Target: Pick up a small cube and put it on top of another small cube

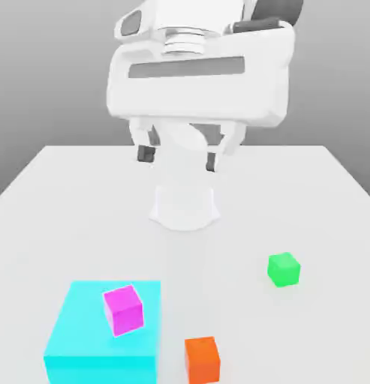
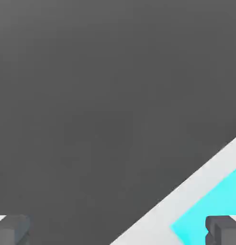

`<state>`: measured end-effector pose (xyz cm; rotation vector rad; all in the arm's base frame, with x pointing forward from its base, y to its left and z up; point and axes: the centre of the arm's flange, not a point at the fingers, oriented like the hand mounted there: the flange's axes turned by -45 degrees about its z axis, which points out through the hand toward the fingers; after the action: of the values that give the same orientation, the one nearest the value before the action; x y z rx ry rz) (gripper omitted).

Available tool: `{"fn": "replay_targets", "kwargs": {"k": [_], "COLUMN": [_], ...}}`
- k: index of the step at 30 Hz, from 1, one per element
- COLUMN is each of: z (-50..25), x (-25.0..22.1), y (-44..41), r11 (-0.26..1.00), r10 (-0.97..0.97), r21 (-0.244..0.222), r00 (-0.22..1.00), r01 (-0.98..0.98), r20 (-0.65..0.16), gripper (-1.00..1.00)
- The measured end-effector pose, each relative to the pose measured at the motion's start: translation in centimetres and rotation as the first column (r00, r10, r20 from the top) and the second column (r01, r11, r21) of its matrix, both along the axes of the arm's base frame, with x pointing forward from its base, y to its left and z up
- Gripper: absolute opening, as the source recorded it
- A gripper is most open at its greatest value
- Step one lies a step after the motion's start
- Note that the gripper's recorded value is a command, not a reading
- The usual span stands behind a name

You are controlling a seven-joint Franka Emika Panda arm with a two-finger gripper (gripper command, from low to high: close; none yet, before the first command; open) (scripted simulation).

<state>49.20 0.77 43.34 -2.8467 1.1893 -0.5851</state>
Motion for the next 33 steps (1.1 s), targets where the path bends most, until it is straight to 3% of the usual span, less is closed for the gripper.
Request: {"fn": "replay_targets", "kwargs": {"k": [11, 17, 22, 23, 29, 33], "z": [-15.7, -23.2, -29.4, -30.2, -30.6, -27.0], "x": [0.0, -2.0, -2.2, -2.3, -2.3, -2.1], "y": [0.5, 1.7, 1.9, 1.9, 1.9, 1.9], "r11": [0.917, 0.806, 0.784, 0.785, 0.785, 0.783], "r10": [-0.356, -0.514, -0.535, -0.535, -0.535, -0.536], "r21": [0.114, 0.140, 0.142, 0.141, 0.143, 0.145], "r00": [0.913, 0.796, 0.774, 0.774, 0.775, 0.774], "r01": [0.382, 0.576, 0.604, 0.604, 0.603, 0.605], "r20": [-0.198, -0.320, -0.338, -0.338, -0.337, -0.337], "gripper": [0.00, 0.00, 0.00, -1.00, -1.00, -1.00]}}
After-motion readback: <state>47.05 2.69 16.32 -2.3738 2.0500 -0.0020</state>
